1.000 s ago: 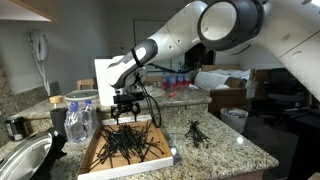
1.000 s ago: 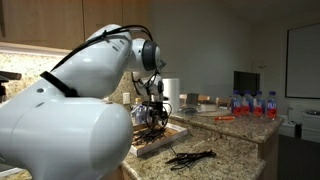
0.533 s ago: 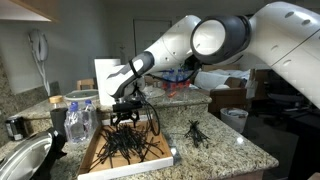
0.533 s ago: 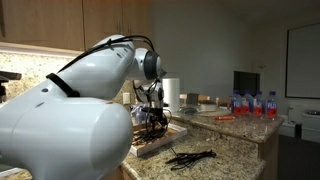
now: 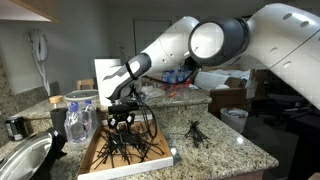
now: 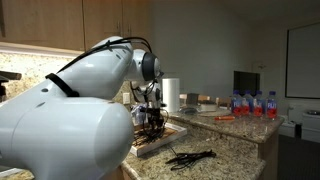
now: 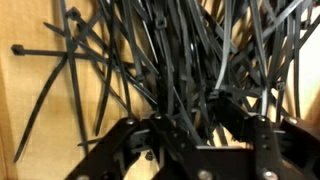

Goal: Remove the zip ties from the box

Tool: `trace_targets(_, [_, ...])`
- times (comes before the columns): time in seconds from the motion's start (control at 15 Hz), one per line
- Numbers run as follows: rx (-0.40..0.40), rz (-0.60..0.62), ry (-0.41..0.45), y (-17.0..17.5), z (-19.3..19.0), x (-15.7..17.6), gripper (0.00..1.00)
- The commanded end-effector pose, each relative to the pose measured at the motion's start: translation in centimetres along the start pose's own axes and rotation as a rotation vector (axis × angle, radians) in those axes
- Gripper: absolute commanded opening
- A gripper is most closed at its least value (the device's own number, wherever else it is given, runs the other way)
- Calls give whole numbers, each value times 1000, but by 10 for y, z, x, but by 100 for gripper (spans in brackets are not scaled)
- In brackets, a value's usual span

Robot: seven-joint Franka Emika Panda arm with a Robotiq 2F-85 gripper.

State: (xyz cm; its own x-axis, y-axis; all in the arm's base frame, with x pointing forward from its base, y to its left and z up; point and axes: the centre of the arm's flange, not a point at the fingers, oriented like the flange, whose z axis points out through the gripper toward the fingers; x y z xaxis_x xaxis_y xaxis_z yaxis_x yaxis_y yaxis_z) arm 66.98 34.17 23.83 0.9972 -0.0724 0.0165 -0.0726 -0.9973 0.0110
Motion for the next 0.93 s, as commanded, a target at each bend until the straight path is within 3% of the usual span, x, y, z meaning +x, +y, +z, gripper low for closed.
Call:
trace_targets(0.0, [-14,42,-1,-8,3,-12,26])
trace_targets(0.13, [-13,54,-6,-13,7,-16,13])
trace_targets(0.4, [-8,84,-9,-14,9,-20,4])
trace_targets(0.87, [-12,128,-7,-11,-4,-26,9])
